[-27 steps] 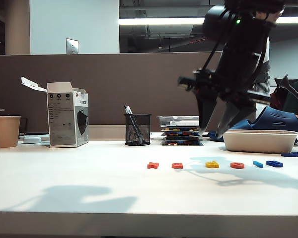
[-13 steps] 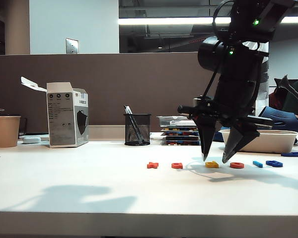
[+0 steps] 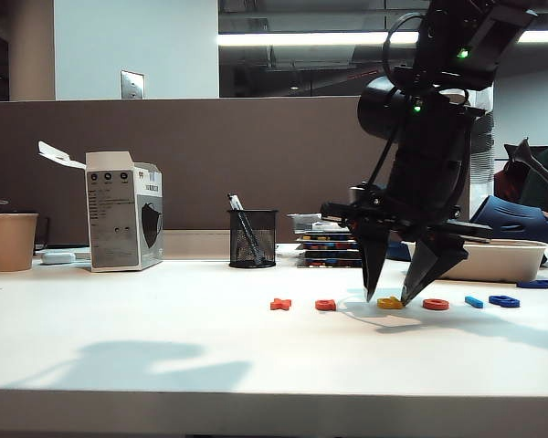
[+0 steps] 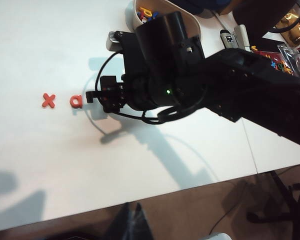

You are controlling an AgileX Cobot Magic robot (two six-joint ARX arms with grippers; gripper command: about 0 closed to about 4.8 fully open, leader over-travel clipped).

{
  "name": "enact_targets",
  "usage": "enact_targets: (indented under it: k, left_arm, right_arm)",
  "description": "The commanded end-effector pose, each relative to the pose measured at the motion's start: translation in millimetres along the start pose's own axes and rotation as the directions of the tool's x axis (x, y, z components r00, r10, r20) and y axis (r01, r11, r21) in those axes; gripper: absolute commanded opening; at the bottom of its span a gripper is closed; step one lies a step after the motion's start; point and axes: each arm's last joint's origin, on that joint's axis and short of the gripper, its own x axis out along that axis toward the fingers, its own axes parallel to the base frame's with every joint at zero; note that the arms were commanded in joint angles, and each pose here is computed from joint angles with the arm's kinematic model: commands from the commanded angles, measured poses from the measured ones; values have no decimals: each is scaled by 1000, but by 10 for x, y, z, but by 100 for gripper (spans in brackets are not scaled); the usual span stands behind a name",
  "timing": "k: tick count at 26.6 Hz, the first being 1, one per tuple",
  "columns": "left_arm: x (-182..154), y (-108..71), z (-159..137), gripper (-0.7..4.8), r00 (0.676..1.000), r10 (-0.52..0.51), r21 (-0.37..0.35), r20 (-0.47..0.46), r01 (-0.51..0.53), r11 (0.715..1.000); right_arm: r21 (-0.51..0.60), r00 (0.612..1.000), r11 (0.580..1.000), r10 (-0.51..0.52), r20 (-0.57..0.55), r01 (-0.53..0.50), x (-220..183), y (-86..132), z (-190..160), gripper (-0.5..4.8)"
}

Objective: Select the appropriate letters from the row of letter magnets placed on the table to arrange into the word "dog".

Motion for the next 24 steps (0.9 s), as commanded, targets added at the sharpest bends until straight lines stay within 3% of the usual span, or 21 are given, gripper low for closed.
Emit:
enact_targets:
  k: [1, 24]
  left_arm:
    - [-15, -2, 13, -5, 1000, -4, -3, 11, 4, 1000]
    - [-13, -3, 13, -5, 1000, -4, -3, 11, 4, 1000]
  right_arm:
    - [3, 1000, 1000, -6, -12, 6, 37, -1, -10, 203]
    - [3, 992, 999, -49, -119, 50, 87, -39, -110, 203]
